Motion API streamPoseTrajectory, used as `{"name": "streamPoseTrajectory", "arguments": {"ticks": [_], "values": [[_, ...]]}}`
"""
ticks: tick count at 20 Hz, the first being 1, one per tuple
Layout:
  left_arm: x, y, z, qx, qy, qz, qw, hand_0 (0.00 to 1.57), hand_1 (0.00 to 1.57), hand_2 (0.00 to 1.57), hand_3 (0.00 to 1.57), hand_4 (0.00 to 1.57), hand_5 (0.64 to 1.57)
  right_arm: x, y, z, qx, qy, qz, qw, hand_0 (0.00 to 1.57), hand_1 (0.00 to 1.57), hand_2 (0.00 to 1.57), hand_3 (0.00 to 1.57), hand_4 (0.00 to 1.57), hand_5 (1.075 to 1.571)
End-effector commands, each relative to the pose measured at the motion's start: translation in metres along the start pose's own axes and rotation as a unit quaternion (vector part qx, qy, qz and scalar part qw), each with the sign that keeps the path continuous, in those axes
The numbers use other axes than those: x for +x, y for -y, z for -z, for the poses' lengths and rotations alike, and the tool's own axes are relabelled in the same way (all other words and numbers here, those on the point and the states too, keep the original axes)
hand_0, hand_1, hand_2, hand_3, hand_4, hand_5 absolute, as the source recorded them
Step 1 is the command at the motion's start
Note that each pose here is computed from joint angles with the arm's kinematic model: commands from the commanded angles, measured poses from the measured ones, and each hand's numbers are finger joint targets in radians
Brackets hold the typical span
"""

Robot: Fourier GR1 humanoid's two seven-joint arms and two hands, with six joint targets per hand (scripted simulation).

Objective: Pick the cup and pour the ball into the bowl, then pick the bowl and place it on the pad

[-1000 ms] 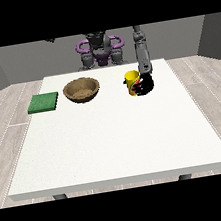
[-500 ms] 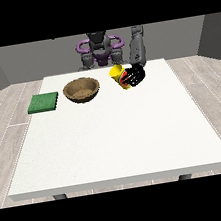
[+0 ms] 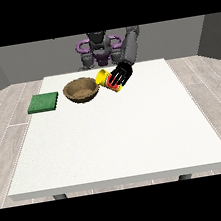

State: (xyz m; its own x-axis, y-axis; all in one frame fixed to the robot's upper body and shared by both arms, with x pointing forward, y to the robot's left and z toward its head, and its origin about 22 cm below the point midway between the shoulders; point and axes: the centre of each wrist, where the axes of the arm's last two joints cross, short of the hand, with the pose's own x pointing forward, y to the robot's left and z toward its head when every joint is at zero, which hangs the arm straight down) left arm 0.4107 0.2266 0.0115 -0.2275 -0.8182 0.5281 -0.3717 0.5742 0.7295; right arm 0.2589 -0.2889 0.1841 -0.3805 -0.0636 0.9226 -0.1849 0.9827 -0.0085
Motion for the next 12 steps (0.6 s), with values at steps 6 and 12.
{"name": "streamPoseTrajectory", "arguments": {"ticks": [6, 12], "values": [[0.027, 0.011, 0.021, 0.024, 0.036, 0.181, 0.983, 1.37, 1.37, 1.57, 1.57, 0.80, 1.567, -0.014, -0.007, 0.009, 0.013, -0.020, 0.008, 0.9997, 0.00, 0.00, 0.00, 0.00, 0.34, 1.564], [0.042, 0.039, 0.008, -0.035, 0.114, 0.305, 0.945, 1.36, 1.36, 1.52, 1.57, 0.89, 1.524, -0.025, -0.003, 0.019, -0.001, -0.040, 0.001, 0.9992, 0.00, 0.00, 0.00, 0.00, 0.37, 1.565]]}}
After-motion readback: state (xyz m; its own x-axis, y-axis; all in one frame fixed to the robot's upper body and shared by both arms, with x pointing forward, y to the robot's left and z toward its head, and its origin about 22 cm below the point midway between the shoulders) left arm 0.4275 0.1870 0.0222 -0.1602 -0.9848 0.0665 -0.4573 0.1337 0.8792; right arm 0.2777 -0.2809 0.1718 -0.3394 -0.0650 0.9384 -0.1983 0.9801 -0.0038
